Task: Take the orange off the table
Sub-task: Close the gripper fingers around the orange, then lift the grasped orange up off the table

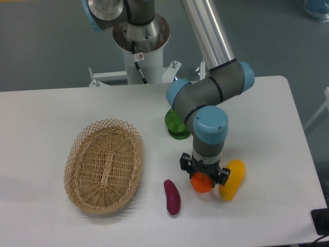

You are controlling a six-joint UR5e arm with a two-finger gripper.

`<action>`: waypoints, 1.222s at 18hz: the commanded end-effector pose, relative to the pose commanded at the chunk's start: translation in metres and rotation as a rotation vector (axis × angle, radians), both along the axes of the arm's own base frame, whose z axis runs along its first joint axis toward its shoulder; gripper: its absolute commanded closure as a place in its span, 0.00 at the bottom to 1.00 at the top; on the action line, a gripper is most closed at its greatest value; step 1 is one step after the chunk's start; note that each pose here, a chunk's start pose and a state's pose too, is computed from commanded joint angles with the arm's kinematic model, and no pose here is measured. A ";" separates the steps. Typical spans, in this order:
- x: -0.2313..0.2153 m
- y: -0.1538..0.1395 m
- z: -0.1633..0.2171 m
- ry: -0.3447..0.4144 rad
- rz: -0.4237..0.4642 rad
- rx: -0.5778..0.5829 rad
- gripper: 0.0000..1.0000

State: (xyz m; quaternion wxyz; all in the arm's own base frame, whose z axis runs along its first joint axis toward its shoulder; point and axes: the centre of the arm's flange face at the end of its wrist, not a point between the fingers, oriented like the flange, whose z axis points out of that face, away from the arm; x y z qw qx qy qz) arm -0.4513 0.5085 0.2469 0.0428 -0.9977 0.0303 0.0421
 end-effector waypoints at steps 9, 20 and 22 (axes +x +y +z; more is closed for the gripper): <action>-0.038 -0.027 0.047 0.028 -0.097 -0.020 0.33; -0.055 -0.030 0.055 0.087 -0.141 -0.086 0.32; -0.056 -0.029 0.056 0.089 -0.144 -0.084 0.32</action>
